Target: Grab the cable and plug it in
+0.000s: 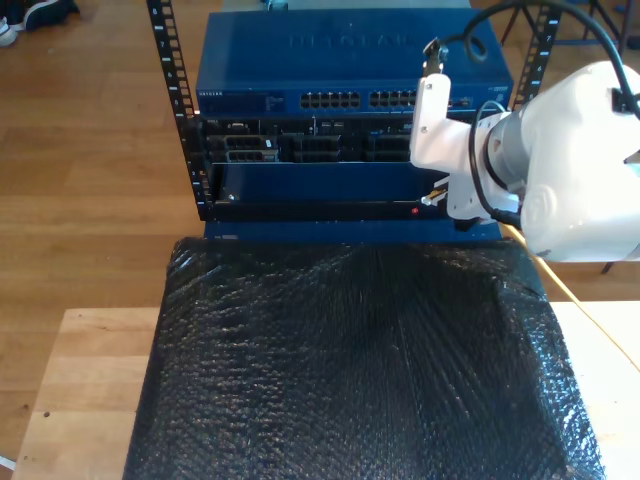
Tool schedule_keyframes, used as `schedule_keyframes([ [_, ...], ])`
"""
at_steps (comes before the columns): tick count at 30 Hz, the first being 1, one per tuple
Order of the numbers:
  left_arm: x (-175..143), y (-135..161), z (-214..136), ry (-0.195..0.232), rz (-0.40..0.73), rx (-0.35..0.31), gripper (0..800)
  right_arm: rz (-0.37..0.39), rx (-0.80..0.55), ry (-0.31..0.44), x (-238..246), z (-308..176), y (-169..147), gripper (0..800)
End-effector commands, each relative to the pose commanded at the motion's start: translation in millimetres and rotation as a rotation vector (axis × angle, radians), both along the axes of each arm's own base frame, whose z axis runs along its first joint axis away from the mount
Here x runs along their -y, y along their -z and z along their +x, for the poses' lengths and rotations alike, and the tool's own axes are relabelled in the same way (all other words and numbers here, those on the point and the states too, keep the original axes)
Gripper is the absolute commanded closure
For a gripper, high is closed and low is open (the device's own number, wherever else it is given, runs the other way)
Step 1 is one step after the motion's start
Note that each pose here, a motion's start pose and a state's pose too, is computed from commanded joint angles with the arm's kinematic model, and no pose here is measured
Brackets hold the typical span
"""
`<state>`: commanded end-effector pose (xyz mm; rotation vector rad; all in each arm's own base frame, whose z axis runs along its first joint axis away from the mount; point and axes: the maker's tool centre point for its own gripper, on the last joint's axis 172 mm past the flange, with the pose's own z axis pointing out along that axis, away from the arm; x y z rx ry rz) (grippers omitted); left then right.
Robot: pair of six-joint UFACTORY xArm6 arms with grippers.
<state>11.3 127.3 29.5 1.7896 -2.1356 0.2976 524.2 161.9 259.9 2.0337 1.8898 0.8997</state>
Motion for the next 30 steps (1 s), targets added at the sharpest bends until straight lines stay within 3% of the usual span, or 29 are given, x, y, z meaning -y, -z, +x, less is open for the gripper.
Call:
schedule_keyframes([
  [7,2,0,0,0.000,-0.011,-0.002,0,-0.007,0.046,-0.059,-30,-25,27,800],
  [11,2,0,0,0.000,-0.012,-0.002,0,-0.010,0.096,-0.052,-26,-32,44,800],
  [23,2,0,0,0.000,-0.012,-0.002,0,0.033,0.299,-0.073,-56,-10,3,800],
  [30,2,0,0,0.000,-0.012,-0.002,0,0.037,0.370,-0.046,-51,1,10,800],
])
